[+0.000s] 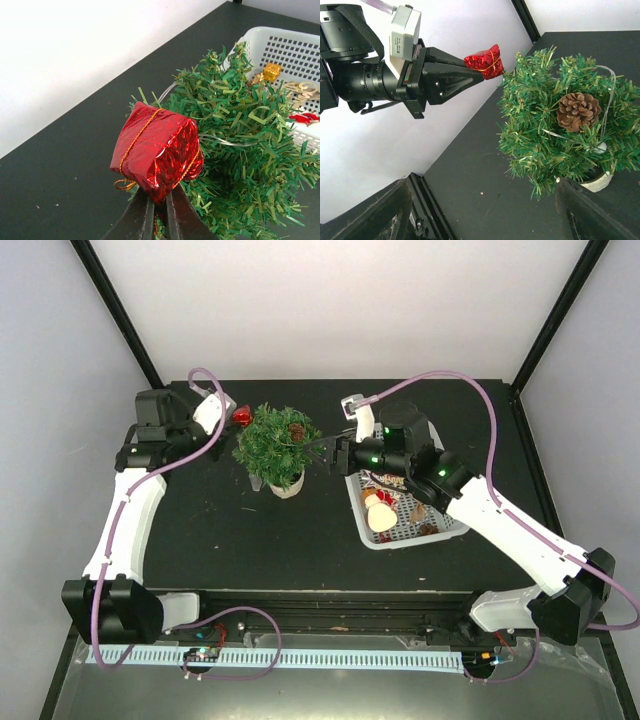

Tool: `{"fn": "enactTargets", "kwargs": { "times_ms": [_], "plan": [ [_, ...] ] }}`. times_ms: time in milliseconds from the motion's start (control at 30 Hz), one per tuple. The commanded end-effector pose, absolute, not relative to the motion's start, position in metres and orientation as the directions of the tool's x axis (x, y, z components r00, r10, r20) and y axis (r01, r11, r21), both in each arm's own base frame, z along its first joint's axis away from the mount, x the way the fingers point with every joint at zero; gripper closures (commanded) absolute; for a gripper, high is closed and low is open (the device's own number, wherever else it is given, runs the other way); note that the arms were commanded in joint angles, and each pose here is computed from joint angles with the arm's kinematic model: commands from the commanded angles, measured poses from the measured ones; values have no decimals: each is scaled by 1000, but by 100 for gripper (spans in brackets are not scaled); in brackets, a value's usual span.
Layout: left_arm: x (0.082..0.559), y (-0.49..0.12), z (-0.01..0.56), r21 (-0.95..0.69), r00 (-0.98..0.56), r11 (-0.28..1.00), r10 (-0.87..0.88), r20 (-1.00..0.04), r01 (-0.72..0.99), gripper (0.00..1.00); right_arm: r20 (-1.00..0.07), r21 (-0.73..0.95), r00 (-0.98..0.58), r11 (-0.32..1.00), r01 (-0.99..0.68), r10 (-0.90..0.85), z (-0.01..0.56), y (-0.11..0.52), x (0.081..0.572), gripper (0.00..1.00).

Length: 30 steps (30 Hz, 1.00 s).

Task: Decorate the small christmas tree

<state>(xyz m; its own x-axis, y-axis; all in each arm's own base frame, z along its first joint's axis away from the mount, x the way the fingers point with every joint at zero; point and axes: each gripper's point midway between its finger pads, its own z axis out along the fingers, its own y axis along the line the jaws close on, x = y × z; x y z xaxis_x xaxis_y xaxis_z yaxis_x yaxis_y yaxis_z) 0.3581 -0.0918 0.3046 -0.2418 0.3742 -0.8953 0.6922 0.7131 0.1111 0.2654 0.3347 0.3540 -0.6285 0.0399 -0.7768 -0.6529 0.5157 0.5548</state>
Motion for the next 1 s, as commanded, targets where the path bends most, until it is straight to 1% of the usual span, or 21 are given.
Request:
{"fn": "enactTargets", "kwargs": {
  "times_ms": [0,267,967],
  "plan": [
    [366,-94,317,163,-210,723,397,-894,671,98,-787,558,-614,500,-663,64,360,334,270,21],
    [355,-106,309,181,-190,704,414,-890,687,97,-772,573,-632,502,-648,65,349,332,273,21],
    [351,-126,272,177,-221,672,463,-859,719,96,-756,582,-652,510,-634,52,334,329,274,20]
  ]
}}
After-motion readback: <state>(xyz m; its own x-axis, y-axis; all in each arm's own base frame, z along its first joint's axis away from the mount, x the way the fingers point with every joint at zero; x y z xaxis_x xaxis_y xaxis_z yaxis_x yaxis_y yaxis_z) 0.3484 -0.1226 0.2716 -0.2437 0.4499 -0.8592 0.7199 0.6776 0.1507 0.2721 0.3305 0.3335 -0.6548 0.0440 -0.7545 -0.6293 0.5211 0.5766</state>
